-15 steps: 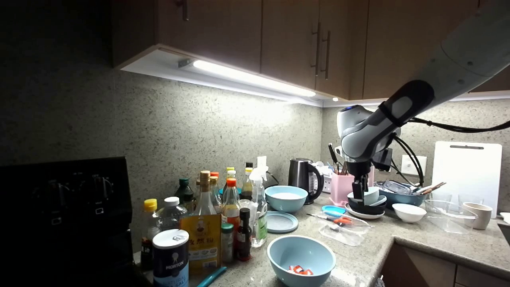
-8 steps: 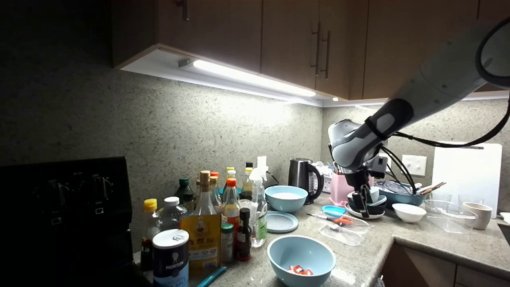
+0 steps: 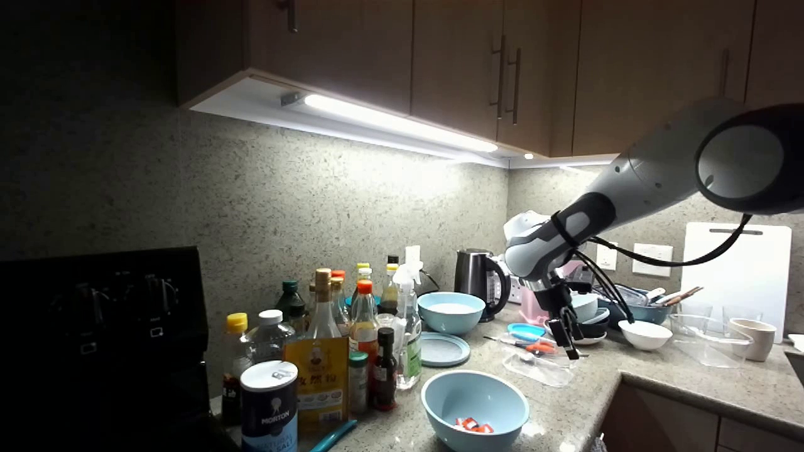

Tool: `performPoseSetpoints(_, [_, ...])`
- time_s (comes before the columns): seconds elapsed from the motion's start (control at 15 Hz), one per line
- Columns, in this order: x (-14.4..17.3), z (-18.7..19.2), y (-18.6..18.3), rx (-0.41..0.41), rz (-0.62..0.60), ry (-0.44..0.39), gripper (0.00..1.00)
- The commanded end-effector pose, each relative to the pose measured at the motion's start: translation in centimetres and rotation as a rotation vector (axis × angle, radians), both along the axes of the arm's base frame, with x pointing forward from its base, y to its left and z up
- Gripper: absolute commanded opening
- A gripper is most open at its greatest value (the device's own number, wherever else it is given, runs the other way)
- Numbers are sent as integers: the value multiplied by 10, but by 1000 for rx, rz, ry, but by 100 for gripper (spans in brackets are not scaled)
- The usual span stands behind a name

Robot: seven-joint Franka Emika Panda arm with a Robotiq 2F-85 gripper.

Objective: Remove the silver spoon from the lunchbox and put it in the blue bowl

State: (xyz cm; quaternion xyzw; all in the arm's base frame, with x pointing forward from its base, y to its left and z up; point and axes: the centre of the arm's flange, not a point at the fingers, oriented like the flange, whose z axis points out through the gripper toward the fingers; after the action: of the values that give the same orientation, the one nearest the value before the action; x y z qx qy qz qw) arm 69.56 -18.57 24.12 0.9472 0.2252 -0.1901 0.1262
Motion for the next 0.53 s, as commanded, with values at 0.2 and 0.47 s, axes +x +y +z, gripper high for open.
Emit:
performPoseSetpoints(0.2, [12,11,-9,-39,-114,132,100])
performPoseSetpoints(0.47, [-4,28,-3,-23,-148,218,100])
